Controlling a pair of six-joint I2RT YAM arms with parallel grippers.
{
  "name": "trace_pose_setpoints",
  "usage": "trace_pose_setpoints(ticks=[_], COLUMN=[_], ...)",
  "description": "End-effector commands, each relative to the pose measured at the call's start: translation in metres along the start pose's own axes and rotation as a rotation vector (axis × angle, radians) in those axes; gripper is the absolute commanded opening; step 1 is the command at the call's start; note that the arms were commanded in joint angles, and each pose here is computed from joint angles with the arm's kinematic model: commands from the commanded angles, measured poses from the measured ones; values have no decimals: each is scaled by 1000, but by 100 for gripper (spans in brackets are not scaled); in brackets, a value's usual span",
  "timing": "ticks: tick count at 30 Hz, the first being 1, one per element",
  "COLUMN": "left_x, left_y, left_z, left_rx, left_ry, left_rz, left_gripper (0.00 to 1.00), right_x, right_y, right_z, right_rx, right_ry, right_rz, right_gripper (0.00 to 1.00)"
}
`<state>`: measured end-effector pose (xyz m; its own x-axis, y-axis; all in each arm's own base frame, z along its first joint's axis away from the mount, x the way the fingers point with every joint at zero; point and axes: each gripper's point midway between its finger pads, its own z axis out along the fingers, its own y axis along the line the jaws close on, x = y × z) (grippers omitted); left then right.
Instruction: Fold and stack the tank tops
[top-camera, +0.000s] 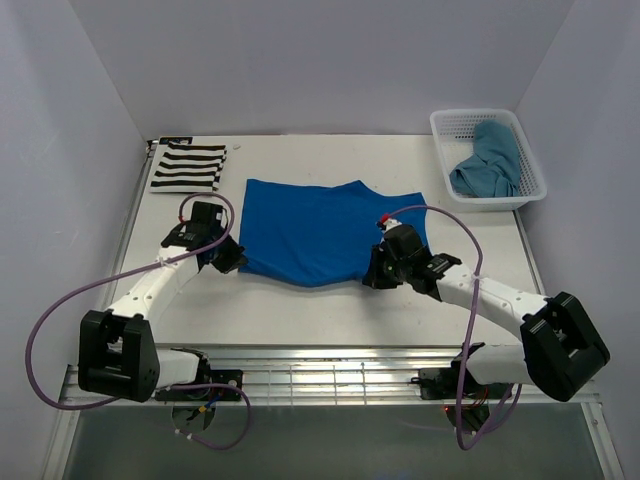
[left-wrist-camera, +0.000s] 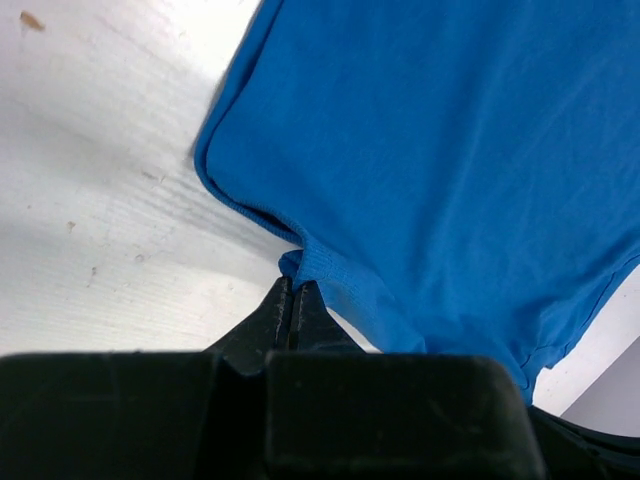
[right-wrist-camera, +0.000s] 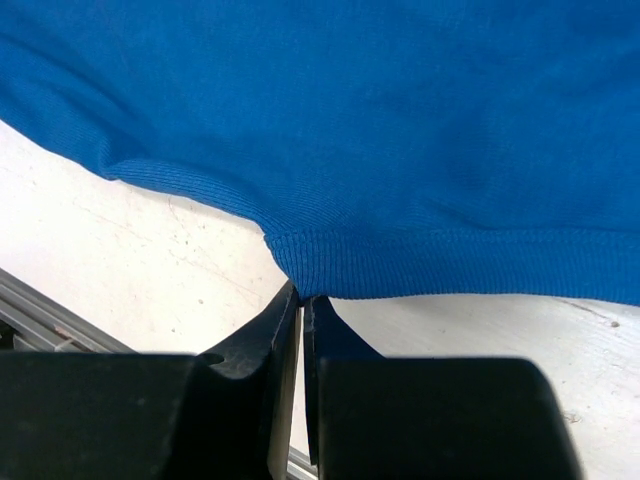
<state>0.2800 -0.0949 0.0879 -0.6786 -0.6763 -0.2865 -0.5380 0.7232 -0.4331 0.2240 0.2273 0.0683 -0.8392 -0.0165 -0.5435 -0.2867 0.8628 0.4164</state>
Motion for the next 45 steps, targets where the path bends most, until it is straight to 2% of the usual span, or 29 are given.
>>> trace_pose_setpoints(ticks=[1,8,13,24,34,45], left_x=[-24,-45,-53,-67,-76,-79], left_y=[-12,-26,-33,-43,-45,-32], left_z=[-2,5,19,43,71,76], left_rx=[-9,-17,-28,-43,-100,-169], left_ry=[-72,-112,-102,-94,-68,-55], left_rz=[13,18,30,29,-20,-98], left_gripper=[0,0,0,0,0,0], right_x=[-19,-34,-53,-66,-77,-88], right_y=[2,-4,-4,-8,-22,-34], right_z=[-4,2,3,25,39,45], right_rx=[15,42,34,-12,2,28], right_ry=[-11,7,-10,59,75,54], right_rz=[-10,-20,-34,-49,-31,-36], right_gripper=[8,8,8,8,8,8])
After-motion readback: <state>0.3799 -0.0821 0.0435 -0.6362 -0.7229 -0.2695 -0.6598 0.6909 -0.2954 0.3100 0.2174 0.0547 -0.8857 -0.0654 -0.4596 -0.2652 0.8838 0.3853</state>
